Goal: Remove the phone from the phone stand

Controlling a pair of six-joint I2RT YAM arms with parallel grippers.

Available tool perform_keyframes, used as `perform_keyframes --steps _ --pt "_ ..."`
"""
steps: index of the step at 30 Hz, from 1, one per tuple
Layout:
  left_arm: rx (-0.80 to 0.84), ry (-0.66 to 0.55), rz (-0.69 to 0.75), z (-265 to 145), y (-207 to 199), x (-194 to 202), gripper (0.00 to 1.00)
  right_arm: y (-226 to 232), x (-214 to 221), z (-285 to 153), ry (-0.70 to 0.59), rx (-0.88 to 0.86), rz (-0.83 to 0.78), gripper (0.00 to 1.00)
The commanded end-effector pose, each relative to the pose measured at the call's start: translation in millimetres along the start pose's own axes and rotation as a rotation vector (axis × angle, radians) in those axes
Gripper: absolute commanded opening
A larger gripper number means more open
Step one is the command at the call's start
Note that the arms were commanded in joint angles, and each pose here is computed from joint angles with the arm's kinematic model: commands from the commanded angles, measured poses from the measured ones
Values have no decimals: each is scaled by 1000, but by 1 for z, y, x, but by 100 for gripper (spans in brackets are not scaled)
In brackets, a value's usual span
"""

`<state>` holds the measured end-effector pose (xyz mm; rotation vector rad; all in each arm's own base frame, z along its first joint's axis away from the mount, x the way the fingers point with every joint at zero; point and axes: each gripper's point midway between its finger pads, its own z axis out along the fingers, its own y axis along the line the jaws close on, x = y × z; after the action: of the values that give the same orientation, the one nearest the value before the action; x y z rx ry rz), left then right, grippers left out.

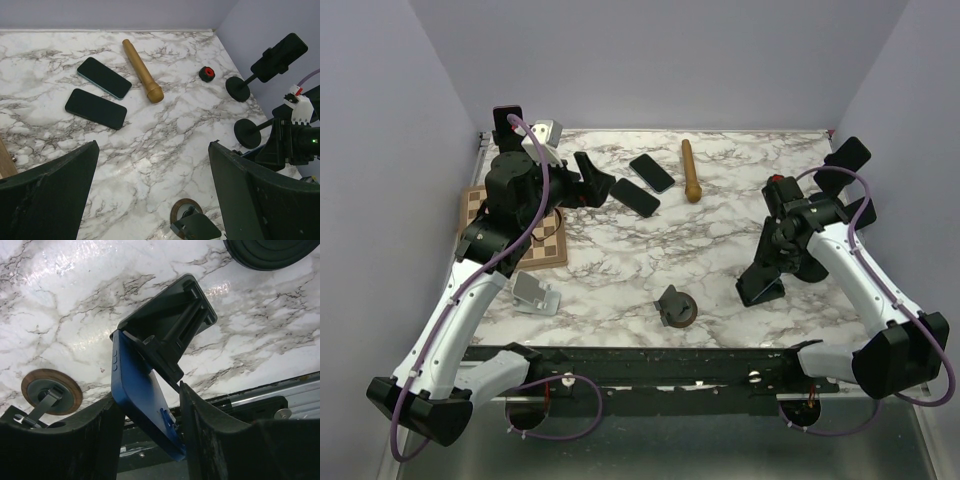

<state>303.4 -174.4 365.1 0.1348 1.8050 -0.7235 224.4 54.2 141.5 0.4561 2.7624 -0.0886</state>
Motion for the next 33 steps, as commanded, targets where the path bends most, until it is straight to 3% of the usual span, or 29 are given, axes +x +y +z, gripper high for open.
perform_keyframes --steps 1,7,13,18,33 --pt "32 -1 -1 3 -5 1 98 -1 6 -5 17 -18 16 50" --pt "30 6 -4 5 -4 3 99 1 -6 -17 -34 -38 8 39" --pt "32 12 -8 7 -4 5 99 0 -12 -25 -77 -52 4 15" --pt "32 16 -10 8 -4 6 99 3 -18 -32 -90 -66 -5 4" --pt "31 18 -12 8 -3 7 99 41 -45 -38 -131 -216 -56 1"
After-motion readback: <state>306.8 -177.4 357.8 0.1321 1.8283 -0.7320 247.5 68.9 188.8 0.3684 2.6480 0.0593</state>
